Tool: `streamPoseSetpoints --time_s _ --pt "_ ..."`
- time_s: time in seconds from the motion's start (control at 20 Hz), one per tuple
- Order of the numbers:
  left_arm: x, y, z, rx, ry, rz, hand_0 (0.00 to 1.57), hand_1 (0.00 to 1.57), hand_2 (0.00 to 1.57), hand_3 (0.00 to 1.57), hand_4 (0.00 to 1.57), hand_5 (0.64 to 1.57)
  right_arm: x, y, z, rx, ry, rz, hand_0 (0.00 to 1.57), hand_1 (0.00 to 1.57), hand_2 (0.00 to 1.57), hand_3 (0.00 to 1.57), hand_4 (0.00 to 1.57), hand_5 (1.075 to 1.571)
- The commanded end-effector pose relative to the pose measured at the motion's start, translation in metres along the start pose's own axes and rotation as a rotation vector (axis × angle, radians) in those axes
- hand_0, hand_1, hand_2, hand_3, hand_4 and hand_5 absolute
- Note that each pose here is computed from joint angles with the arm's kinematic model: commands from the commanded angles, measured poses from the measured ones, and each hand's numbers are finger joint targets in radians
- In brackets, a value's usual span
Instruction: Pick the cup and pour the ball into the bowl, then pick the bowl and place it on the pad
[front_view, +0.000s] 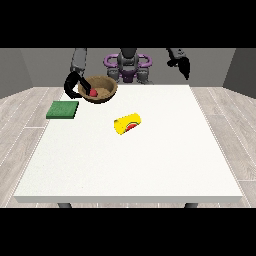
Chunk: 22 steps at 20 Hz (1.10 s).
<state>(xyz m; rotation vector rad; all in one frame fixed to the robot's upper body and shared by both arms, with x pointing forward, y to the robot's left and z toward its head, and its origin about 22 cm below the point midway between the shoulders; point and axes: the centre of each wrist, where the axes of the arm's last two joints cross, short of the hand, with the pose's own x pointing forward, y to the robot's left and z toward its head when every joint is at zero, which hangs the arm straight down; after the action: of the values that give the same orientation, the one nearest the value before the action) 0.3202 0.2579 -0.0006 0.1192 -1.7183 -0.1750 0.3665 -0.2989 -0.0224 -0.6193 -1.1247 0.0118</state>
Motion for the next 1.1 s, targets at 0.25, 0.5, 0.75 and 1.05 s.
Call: streamPoseSetpoints --time_s 0.25,0.5,0.75,1.05 --pt "-0.019 0.024 0.021 0.059 0.019 0.006 0.0 0.0 0.0 0.0 1.0 1.418 0.026 -0.044 -0.009 0.007 0.05 -0.048 1.57 1.57 1.57 0.73 0.78 1.571" --pt "-0.014 0.056 0.011 0.075 -0.04 0.035 0.0 0.0 0.0 0.0 1.1 1.448 0.037 -0.07 -0.012 -0.011 -0.029 -0.067 1.57 1.57 1.57 0.73 0.78 1.571" --pt "0.022 0.113 0.002 0.144 -0.137 0.035 0.0 0.0 0.0 0.0 1.31 1.525 -0.007 -0.136 -0.015 -0.068 -0.07 -0.046 1.57 1.57 1.57 0.0 0.91 1.571" --pt "0.07 0.223 0.013 0.221 -0.211 0.03 0.0 0.0 0.0 0.0 1.28 1.571 0.004 -0.165 -0.018 -0.133 -0.116 -0.082 1.57 1.57 1.57 0.0 0.82 1.57"
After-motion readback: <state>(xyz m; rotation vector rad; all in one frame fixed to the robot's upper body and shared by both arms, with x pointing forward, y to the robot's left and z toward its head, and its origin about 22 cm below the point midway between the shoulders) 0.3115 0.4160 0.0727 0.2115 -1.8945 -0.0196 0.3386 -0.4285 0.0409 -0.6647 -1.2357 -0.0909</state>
